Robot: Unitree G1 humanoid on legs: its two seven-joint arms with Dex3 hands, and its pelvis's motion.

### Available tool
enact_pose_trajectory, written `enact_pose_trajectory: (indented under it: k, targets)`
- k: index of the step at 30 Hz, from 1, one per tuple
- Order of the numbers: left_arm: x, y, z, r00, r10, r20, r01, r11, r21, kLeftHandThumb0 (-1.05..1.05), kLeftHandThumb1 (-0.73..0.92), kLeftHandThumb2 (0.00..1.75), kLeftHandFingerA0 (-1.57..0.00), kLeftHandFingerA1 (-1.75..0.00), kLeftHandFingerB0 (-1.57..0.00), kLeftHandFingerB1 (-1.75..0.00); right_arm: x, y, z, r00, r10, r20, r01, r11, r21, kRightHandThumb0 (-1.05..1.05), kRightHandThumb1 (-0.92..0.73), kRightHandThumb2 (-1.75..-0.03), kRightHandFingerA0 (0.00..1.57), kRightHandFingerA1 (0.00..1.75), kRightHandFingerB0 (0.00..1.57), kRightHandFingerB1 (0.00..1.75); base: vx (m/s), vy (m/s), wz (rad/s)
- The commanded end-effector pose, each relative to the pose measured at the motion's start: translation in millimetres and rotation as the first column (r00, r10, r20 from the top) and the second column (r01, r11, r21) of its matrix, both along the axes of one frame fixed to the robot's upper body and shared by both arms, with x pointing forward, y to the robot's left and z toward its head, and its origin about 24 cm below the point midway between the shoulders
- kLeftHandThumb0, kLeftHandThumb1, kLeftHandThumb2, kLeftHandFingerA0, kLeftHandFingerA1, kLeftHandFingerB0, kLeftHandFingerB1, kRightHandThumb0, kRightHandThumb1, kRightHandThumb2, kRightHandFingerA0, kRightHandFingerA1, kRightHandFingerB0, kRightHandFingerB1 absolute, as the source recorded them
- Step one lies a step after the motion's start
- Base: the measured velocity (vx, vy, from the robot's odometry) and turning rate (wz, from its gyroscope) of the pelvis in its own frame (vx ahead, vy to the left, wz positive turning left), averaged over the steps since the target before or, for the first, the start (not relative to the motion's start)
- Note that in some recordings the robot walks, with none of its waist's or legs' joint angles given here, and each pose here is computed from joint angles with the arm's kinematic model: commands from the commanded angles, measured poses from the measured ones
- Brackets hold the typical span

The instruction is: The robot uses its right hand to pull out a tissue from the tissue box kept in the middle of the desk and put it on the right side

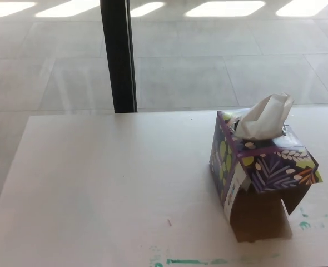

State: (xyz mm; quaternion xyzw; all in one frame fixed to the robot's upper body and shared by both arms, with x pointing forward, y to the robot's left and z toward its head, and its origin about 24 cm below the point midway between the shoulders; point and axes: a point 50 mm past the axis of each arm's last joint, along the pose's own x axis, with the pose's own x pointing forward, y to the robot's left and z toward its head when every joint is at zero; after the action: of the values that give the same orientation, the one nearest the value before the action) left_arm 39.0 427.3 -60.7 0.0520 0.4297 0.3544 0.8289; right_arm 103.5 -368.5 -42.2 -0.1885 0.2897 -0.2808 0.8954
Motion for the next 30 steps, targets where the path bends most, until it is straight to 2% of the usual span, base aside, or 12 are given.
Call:
enact_pose_trajectory:
  k: [1, 5, 6, 7, 11, 12, 13, 14, 17, 20, 26, 30]
  targets:
    - [3.5, 4.5, 6.2, 0.996, 0.004, 0.085, -0.003, 1.000, -0.011, -0.92, 0.76, 1.20, -0.59, -0.66, -0.43, -0.53, 9.6, -18.7, 27.3, 0.989, -0.067, 0.134, 0.066, 0.998, 0.009, -0.65, -0.67, -0.60, 0.86, 1.00, 0.53, 0.60, 0.00, 0.000, 0.00]
    - [5.7, 4.9, 7.0, 0.995, 0.005, 0.097, -0.004, 1.000, -0.010, -0.94, 0.92, 0.78, -0.64, -0.62, -0.47, -0.44, 57.7, -39.3, 85.3, 0.920, -0.142, 0.365, 0.125, 0.990, 0.070, -0.73, -0.67, -0.61, 0.66, 1.10, 0.36, 0.57, 0.00, 0.000, 0.00]
    - [5.6, 5.1, 6.9, 0.995, 0.014, 0.099, -0.013, 1.000, -0.015, -0.95, 0.92, 0.77, -0.64, -0.62, -0.47, -0.43, 64.8, -41.4, 97.1, 0.920, -0.120, 0.373, 0.111, 0.993, 0.045, -0.80, -0.58, -0.99, 0.74, 1.01, 0.28, 0.60, 0.00, 0.000, 0.00]
    - [5.1, 5.1, 6.7, 0.995, 0.017, 0.099, -0.015, 1.000, -0.018, -0.91, 0.75, 1.20, -0.59, -0.66, -0.42, -0.53, 82.1, -45.1, 126.6, 0.886, -0.123, 0.447, 0.112, 0.992, 0.052, -0.74, -0.69, -0.61, 0.62, 0.91, 0.30, 0.54, 0.00, 0.000, 0.00]
    - [1.0, 5.2, 6.3, 0.995, 0.024, 0.094, -0.022, 1.000, -0.021, -0.93, 0.75, 1.20, -0.60, -0.66, -0.43, -0.53, 108.4, -44.4, 170.4, 0.829, -0.077, 0.554, 0.087, 0.996, 0.008, -0.78, -0.54, -0.96, 0.66, 0.88, 0.32, 0.63, 0.00, 0.000, 0.00]
    - [0.9, 5.4, 6.5, 0.996, 0.021, 0.091, -0.019, 1.000, -0.017, -0.93, 0.75, 1.20, -0.60, -0.66, -0.43, -0.52, 118.1, -43.7, 188.0, 0.826, -0.021, 0.563, 0.037, 0.999, -0.016, -0.82, -0.74, -0.62, 0.60, 0.95, 0.29, 0.70, 0.00, 0.000, 0.00]
    - [2.3, 5.5, 7.0, 0.995, 0.015, 0.096, -0.013, 1.000, -0.016, -1.02, 0.92, 0.80, -0.61, -0.61, -0.48, -0.44, 132.0, -34.8, 220.1, 0.762, 0.046, 0.646, -0.018, 0.999, -0.051, -0.77, -0.55, -0.98, 0.57, 0.81, 0.33, 0.66, 0.00, 0.000, 0.00]
    - [2.6, 5.7, 7.4, 0.996, 0.010, 0.094, -0.009, 1.000, -0.012, -0.89, 0.75, 1.20, -0.58, -0.66, -0.41, -0.53, 138.0, -29.3, 231.4, 0.747, 0.060, 0.662, -0.036, 0.998, -0.049, -0.77, -0.73, -0.61, 0.54, 0.75, 0.31, 0.54, 0.00, 0.000, 0.00]
    - [1.7, 6.1, 7.4, 0.996, 0.011, 0.086, -0.010, 1.000, -0.008, -0.90, 0.76, 1.20, -0.59, -0.66, -0.42, -0.53, 152.2, -11.5, 260.9, 0.715, 0.130, 0.687, -0.088, 0.992, -0.095, -0.73, -0.74, -0.62, 0.55, 0.73, 0.29, 0.47, 0.00, 0.000, 0.00]
    - [1.3, 5.8, 7.0, 0.997, 0.010, 0.083, -0.010, 1.000, -0.006, -0.98, 0.92, 0.79, -0.67, -0.63, -0.46, -0.43, 170.6, 11.2, 286.4, 0.692, 0.267, 0.670, -0.190, 0.964, -0.189, -0.67, -0.63, -0.95, 0.39, 0.60, 0.14, 0.45, 0.00, 0.000, 0.00]
    - [-1.2, 4.2, 5.3, 0.997, 0.012, 0.082, -0.011, 1.000, -0.016, -0.97, 0.92, 0.77, -0.65, -0.64, -0.47, -0.44, 205.1, 48.2, 318.6, 0.641, 0.470, 0.607, -0.307, 0.882, -0.358, -0.66, -0.76, -0.62, 0.48, 0.57, 0.23, 0.32, 0.00, 0.000, 0.00]
    - [-2.3, 3.8, 4.9, 0.997, 0.015, 0.082, -0.013, 1.000, -0.014, -0.95, 0.92, 0.77, -0.65, -0.62, -0.46, -0.44, 222.5, 71.0, 343.3, 0.601, 0.537, 0.592, -0.321, 0.840, -0.437, -0.71, -0.74, -0.63, 0.55, 0.98, 0.25, 0.32, 0.00, 0.000, 0.00]
